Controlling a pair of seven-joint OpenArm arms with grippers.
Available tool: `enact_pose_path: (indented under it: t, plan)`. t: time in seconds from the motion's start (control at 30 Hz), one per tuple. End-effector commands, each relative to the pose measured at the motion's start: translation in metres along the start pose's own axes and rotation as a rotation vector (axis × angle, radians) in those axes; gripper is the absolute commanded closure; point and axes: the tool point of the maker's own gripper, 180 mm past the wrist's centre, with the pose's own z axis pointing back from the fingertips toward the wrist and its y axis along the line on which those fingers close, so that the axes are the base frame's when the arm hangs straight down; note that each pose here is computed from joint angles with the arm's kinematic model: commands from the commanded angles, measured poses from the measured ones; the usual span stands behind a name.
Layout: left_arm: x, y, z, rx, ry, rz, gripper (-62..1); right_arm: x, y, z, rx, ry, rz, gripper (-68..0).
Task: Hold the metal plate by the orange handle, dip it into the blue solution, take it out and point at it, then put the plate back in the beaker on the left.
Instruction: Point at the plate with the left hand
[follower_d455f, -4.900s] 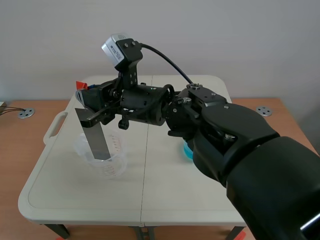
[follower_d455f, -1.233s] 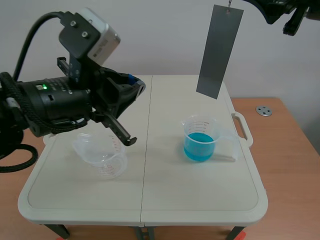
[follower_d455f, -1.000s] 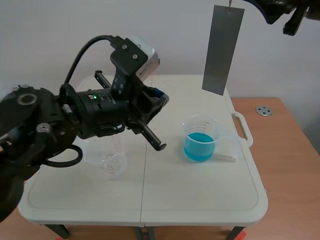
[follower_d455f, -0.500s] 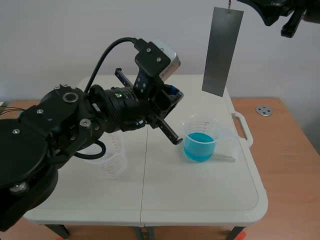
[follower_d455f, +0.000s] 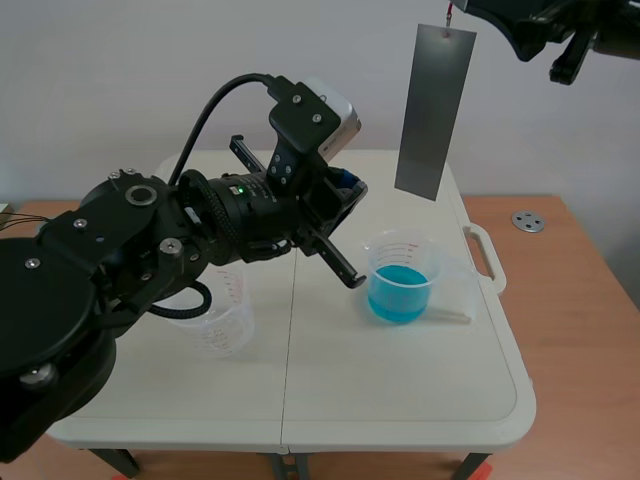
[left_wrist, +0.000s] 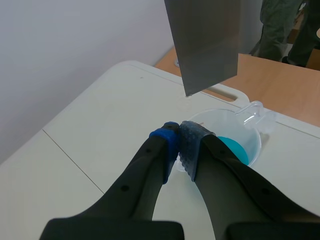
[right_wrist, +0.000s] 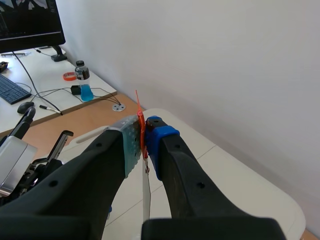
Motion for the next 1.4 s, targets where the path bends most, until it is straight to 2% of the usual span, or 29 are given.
enact_pose_path:
  t: [0.0, 0.67, 0.83, 1.07, 1.37]
  plan:
    - [0.015, 0.004, -0.002, 0.008, -0.042, -0.014, -3.4, 0.009, -0.001, 0.0, 0.008, -0.031, 0.009, -1.3]
    - [0.014, 0.004, -0.001, 0.008, -0.036, -0.016, -3.4, 0.007, -0.002, 0.0, 0.003, -0.021, 0.018, -1.3]
    - [0.002, 0.011, 0.004, 0.031, 0.008, -0.039, -3.4, 0.007, -0.002, 0.0, 0.002, -0.022, 0.02, -1.3]
    - [-0.019, 0.027, 0.048, 0.128, 0.063, -0.055, -3.4, -0.002, -0.007, -0.001, -0.016, -0.013, -0.003, -1.3]
    - [-0.051, 0.053, 0.132, 0.258, 0.204, -0.111, -3.4, -0.019, -0.005, -0.007, -0.009, 0.016, -0.036, -1.3]
